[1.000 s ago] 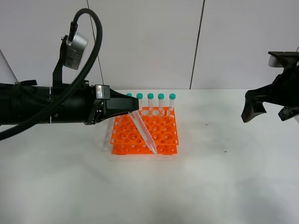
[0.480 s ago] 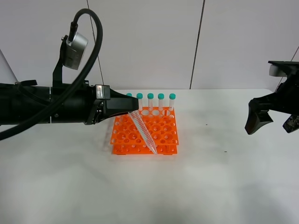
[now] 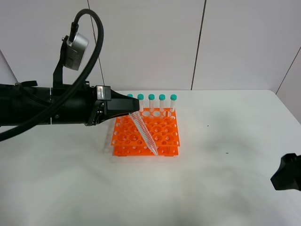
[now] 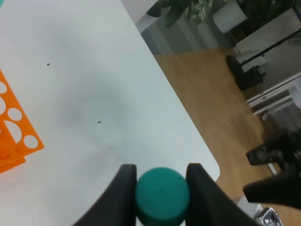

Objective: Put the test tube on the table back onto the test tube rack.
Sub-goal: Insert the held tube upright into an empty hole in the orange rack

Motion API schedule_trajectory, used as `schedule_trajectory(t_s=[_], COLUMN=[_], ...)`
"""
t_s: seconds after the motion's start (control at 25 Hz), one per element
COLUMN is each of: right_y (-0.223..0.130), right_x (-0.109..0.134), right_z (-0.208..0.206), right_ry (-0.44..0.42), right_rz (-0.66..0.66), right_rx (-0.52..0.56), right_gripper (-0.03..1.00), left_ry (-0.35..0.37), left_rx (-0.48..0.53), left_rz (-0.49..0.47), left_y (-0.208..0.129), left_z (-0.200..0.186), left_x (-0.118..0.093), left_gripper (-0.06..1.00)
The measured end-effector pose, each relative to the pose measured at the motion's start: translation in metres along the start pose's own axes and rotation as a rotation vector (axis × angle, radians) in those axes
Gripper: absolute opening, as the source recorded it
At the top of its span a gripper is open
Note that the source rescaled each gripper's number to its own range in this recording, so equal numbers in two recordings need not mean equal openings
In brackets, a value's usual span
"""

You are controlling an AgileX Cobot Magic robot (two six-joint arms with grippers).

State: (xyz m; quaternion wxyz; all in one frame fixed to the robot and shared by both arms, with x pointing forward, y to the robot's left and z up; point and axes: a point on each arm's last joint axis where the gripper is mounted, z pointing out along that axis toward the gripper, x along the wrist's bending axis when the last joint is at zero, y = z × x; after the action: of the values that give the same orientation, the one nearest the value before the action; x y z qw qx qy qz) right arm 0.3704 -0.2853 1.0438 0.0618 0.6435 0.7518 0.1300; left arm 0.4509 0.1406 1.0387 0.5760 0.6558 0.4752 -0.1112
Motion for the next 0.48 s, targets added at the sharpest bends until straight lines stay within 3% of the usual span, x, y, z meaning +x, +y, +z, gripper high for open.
schedule_trajectory(t_s=[0.32, 0.48], right_y=[-0.070, -0.089], right_x=[0.010, 0.010], right_z=[-0.019, -0.031], right_ry=[-0.052, -0.091], right_rz=[-0.032, -0.017], right_rx=[-0.425, -0.578], right_gripper=[1.00, 1.00], left_ry=[0.000, 0.000], left_rx=[0.000, 0.000], left_rz=[0.000, 0.000], left_y=[0.000, 0.000], left_z=[0.000, 0.000], left_x=[0.000, 0.000], left_gripper=[0.00, 0.00])
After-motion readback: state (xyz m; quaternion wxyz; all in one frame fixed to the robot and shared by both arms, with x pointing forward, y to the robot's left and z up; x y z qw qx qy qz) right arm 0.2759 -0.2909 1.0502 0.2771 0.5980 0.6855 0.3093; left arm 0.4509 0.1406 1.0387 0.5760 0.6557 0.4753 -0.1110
